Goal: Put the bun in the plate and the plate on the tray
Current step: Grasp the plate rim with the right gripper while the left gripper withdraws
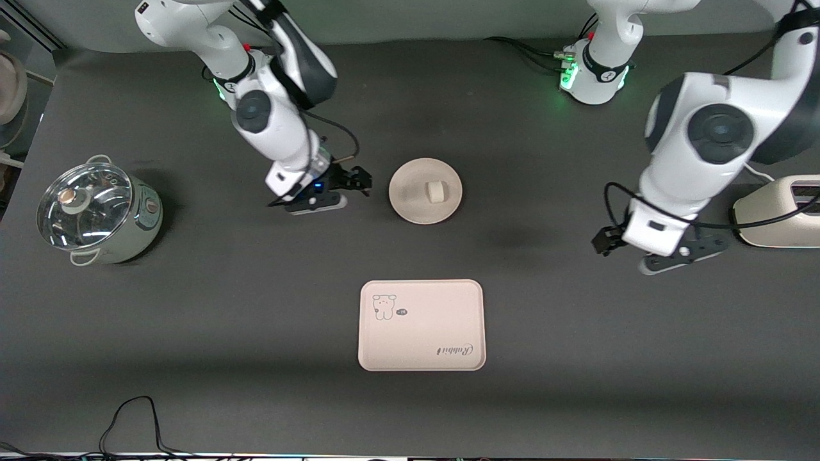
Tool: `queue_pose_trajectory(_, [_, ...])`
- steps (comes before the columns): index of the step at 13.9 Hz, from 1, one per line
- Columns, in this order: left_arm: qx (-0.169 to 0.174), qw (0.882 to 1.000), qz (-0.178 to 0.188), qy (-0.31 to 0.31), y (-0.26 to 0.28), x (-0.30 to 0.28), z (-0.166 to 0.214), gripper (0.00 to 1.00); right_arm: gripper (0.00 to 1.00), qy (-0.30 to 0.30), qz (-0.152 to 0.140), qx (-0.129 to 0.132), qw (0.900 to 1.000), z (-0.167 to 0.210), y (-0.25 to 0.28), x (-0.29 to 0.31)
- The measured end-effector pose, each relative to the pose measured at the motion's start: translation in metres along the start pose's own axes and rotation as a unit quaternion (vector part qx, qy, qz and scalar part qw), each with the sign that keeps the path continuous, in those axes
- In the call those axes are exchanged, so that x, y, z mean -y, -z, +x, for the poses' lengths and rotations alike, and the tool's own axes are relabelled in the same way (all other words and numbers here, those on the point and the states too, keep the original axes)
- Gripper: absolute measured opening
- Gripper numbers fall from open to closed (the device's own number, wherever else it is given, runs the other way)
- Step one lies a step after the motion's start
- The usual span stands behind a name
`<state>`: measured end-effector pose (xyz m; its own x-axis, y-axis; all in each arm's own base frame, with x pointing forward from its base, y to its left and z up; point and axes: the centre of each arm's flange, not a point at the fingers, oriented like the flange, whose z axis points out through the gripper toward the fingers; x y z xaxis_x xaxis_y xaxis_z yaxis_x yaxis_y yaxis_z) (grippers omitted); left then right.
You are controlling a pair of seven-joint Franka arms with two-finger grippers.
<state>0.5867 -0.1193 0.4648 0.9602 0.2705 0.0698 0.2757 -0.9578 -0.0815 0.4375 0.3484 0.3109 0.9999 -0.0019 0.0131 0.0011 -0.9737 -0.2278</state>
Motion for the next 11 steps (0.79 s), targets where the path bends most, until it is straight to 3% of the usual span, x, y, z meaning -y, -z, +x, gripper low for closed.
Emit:
queue_pose_trajectory(2, [0.025,0.999,-0.018,-0.016,0.006,0.045,0.012,1.0,1.0,-0.001,-0.009,-0.016,1.0,-0.014,-0.042,0.018])
queue_pose_trajectory(6, [0.039,0.998,-0.021,-0.035,0.032,0.126,0.019,1.0,0.99,0.012,-0.036,-0.008,0.999,-0.037,-0.104,0.036])
queue_pose_trajectory(11, [0.044,0.997,-0.014,-0.058,0.077,0.126,0.0,1.0,0.92,0.019,-0.05,0.002,0.999,-0.044,-0.126,0.037])
